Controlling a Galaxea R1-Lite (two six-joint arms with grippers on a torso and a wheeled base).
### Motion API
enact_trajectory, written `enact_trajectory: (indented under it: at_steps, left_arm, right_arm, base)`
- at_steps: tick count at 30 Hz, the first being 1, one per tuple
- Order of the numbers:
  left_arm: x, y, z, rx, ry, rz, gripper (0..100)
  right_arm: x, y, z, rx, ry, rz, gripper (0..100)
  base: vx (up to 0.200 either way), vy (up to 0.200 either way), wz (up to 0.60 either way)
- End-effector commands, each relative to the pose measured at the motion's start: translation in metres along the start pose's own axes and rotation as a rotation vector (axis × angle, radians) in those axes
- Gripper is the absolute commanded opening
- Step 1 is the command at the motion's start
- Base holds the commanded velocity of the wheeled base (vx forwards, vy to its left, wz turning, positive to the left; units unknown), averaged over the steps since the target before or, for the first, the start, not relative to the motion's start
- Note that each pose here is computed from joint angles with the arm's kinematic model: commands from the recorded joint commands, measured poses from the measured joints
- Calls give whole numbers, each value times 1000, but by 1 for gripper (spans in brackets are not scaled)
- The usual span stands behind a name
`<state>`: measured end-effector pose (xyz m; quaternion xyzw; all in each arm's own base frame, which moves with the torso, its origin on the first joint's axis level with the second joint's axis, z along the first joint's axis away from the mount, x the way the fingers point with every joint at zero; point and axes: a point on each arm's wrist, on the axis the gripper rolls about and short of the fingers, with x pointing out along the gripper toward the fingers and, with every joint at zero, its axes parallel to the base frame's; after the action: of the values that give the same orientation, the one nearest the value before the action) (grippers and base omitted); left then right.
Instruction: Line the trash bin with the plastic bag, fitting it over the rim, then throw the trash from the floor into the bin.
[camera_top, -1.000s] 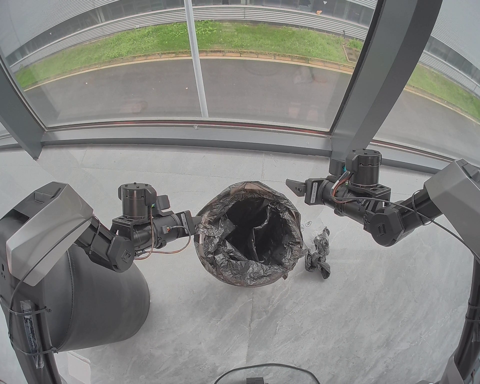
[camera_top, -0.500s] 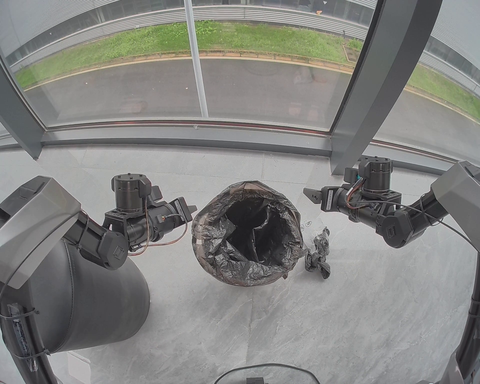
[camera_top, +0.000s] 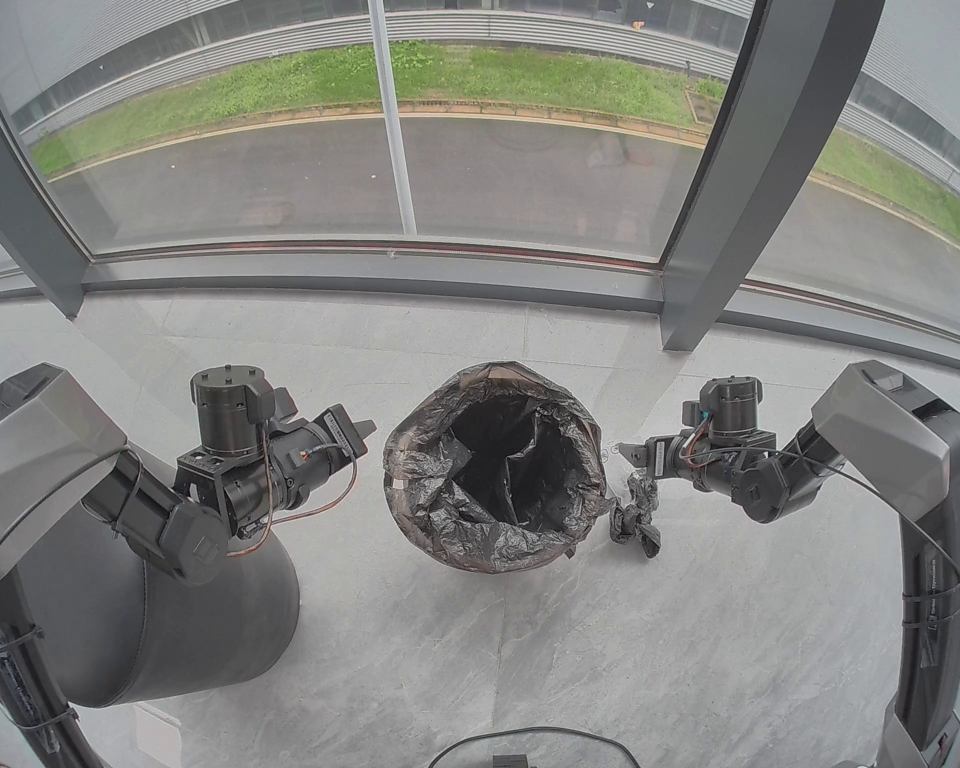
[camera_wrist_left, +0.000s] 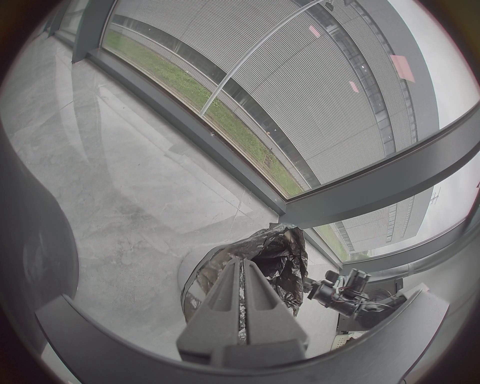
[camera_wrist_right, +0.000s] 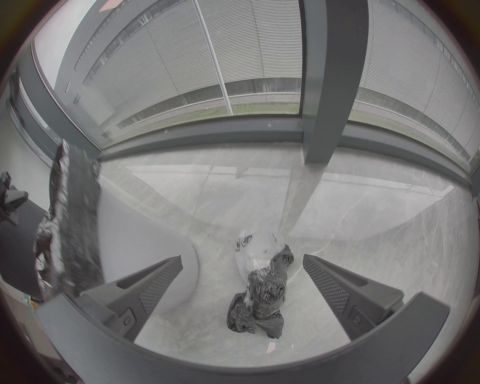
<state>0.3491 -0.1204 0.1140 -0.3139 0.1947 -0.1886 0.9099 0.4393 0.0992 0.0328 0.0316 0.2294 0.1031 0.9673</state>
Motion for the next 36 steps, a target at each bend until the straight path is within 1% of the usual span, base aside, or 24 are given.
enact_trajectory:
  at_steps: [1,4,7,9,18,25,36]
  left_arm:
    - [-9,7,-9,-28,12,10,0]
    - [-10,6,-8,-24,3,1,0]
    - [-9,9,-8,-26,1,5,0]
    - [-9,11,-8,-26,3,11,0]
    - [-7,13,-10,-28,12,16,0]
    - [-5,15,-12,-29,17,22,0]
    - [-3,17,-14,-31,23,27,0]
  right_arm:
    - [27,-7,-39,-4,84,-16,100]
    - [34,-7,-42,-1,83,-17,100]
    - [42,-9,-55,-6,108,-22,100]
    - [44,-11,-59,-4,111,-28,100]
    - [62,-20,-57,3,80,-54,100]
    - [74,-23,-48,13,98,-62,100]
    - [86,-26,-56,18,120,-70,100]
  base:
    - [0,0,0]
    - [0,0,0]
    - [0,0,0]
    - [0,0,0]
    - [0,0,0]
    - [0,0,0]
    - [0,0,0]
